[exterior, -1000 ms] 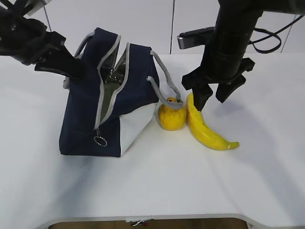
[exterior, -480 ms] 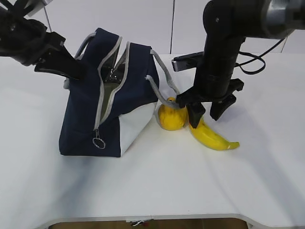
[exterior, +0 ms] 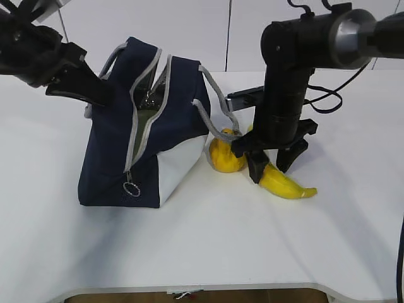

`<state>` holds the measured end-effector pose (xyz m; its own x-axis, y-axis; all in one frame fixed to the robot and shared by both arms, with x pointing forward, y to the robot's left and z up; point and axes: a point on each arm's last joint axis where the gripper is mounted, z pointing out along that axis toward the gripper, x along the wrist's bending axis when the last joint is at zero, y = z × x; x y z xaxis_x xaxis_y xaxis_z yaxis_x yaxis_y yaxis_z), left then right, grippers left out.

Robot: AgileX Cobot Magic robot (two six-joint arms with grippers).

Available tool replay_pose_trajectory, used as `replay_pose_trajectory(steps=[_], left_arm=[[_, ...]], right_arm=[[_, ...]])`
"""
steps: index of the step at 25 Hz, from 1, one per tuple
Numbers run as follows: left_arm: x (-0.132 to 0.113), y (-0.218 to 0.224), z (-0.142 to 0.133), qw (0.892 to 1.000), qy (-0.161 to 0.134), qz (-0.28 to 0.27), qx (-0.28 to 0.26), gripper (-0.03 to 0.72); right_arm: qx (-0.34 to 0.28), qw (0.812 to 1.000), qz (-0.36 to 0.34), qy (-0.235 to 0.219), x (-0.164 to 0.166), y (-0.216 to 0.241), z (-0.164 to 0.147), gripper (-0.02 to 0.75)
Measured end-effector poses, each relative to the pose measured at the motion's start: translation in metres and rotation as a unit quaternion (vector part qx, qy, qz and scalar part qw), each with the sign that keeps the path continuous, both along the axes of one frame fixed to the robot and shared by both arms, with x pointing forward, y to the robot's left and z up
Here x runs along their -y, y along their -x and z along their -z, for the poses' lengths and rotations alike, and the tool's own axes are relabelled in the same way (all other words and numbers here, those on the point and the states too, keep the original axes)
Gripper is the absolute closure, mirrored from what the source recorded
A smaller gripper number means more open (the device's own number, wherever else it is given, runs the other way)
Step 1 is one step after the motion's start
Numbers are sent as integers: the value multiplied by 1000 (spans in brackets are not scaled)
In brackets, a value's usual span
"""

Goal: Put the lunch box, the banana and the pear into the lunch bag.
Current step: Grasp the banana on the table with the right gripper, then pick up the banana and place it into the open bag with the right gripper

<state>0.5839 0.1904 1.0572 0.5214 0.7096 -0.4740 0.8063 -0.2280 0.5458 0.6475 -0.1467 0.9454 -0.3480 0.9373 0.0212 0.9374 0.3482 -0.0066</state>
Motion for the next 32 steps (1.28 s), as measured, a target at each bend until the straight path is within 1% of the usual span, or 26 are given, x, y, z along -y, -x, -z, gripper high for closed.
replay_pose_trajectory(steps=[3, 4, 7, 8, 10, 12, 16, 18, 20, 23, 26, 29, 32], left_arm=[[0, 0, 0, 1000, 0, 1, -1, 693], [0, 0, 0, 1000, 0, 1, -1, 693], [0, 0, 0, 1000, 0, 1, -1, 693], [0, 0, 0, 1000, 0, 1, -1, 693], [0, 0, 0, 1000, 0, 1, -1, 693], [0, 0, 0, 1000, 0, 1, -1, 693], [0, 0, 0, 1000, 0, 1, -1, 693], [0, 0, 0, 1000, 0, 1, -1, 693], [0, 0, 0, 1000, 0, 1, -1, 693], [0, 0, 0, 1000, 0, 1, -1, 693], [0, 1, 0, 1000, 1, 6, -6, 693], [2, 4, 0, 1000, 7, 16, -17, 693], [3, 5, -1, 999, 19, 16, -22, 693]], right_arm=[[-3, 1000, 0, 1, 0, -1, 4, 244], [-3, 1000, 0, 1, 0, -1, 4, 257], [-3, 1000, 0, 1, 0, -1, 4, 358], [-4, 1000, 0, 1, 0, 0, 4, 412], [-2, 1000, -2, 7, 1, -1, 4, 450], [2, 1000, -7, 19, 3, -2, 4, 458], [15, 998, -22, 57, 10, -4, 4, 458], [19, 998, -22, 61, 11, -4, 2, 459], [30, 998, -18, 59, 12, -3, -8, 461], [63, 997, -16, 48, 13, 2, -39, 461], [113, 993, -10, 23, 16, 12, -87, 461], [160, 987, 1, -31, 13, 21, -135, 461], [183, 976, -10, -115, 1, 27, -170, 461]])
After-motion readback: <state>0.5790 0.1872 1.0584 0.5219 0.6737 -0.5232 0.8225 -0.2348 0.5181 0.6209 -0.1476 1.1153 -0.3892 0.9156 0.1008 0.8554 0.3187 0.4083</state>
